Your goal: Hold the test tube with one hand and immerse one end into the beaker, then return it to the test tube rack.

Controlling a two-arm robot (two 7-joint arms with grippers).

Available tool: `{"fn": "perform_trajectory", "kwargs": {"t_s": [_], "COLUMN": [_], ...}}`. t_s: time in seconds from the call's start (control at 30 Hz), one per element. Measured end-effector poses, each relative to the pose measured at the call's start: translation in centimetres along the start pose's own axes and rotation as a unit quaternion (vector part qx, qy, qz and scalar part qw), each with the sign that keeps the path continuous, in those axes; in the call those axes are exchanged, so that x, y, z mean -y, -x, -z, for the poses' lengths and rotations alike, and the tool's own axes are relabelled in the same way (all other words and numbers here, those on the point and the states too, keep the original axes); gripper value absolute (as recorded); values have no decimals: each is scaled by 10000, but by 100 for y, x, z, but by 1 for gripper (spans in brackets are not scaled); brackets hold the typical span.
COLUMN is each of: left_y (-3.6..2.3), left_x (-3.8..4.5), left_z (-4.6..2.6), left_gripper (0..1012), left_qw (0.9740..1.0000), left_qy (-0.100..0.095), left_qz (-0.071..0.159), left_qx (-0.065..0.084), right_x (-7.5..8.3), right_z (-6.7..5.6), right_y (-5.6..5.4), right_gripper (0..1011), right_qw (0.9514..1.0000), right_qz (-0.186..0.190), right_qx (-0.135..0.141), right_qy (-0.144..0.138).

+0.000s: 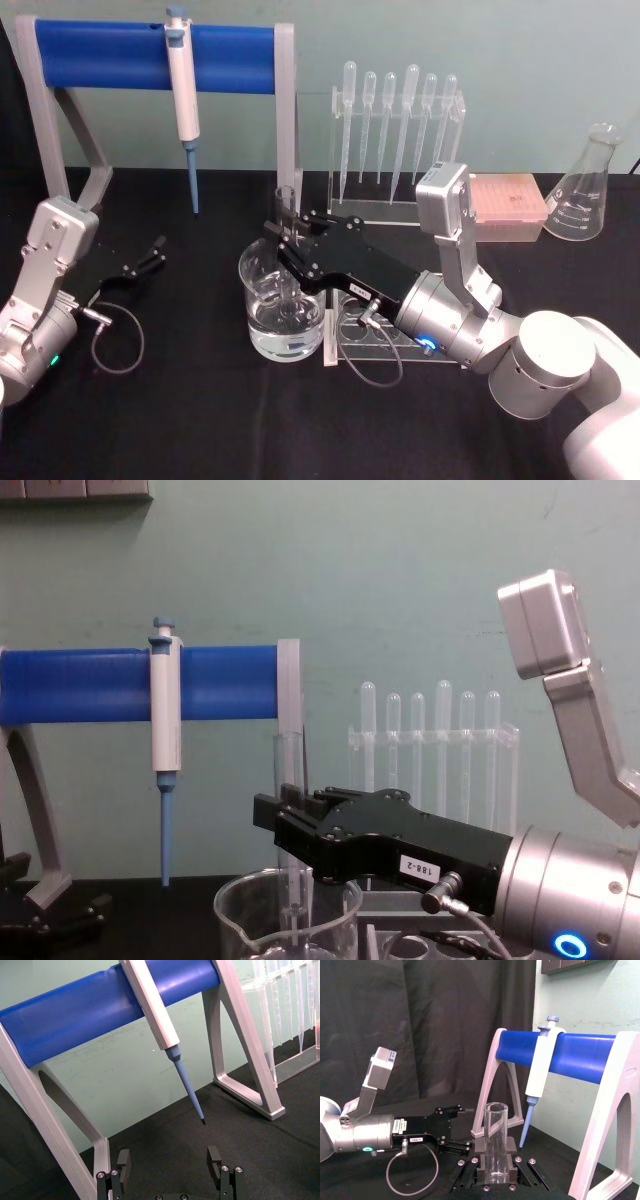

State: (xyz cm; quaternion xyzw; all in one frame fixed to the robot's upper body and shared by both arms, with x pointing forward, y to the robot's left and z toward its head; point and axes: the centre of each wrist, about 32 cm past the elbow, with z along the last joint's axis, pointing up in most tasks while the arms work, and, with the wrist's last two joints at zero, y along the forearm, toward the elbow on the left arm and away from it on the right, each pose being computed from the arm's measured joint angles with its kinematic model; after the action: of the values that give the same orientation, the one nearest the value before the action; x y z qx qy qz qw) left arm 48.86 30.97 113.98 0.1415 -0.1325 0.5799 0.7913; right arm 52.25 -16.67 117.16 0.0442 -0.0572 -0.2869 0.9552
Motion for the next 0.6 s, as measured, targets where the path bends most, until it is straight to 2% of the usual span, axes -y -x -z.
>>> {"fn": "perform_trajectory", "kwargs": {"t_s": [0.6], "left_y": [0], "left_x": [0], "left_z": [0], "left_gripper": [1000], "left_qw": [10000], "left_qy": [0], "left_qz": [0], "left_qx": [0], "right_x": [0], "right_z": [0], "right_y": [0], "right_gripper": [226], "right_qw": [10000], "right_qz": [0], "right_qx": [0], "right_qy": [0]}}
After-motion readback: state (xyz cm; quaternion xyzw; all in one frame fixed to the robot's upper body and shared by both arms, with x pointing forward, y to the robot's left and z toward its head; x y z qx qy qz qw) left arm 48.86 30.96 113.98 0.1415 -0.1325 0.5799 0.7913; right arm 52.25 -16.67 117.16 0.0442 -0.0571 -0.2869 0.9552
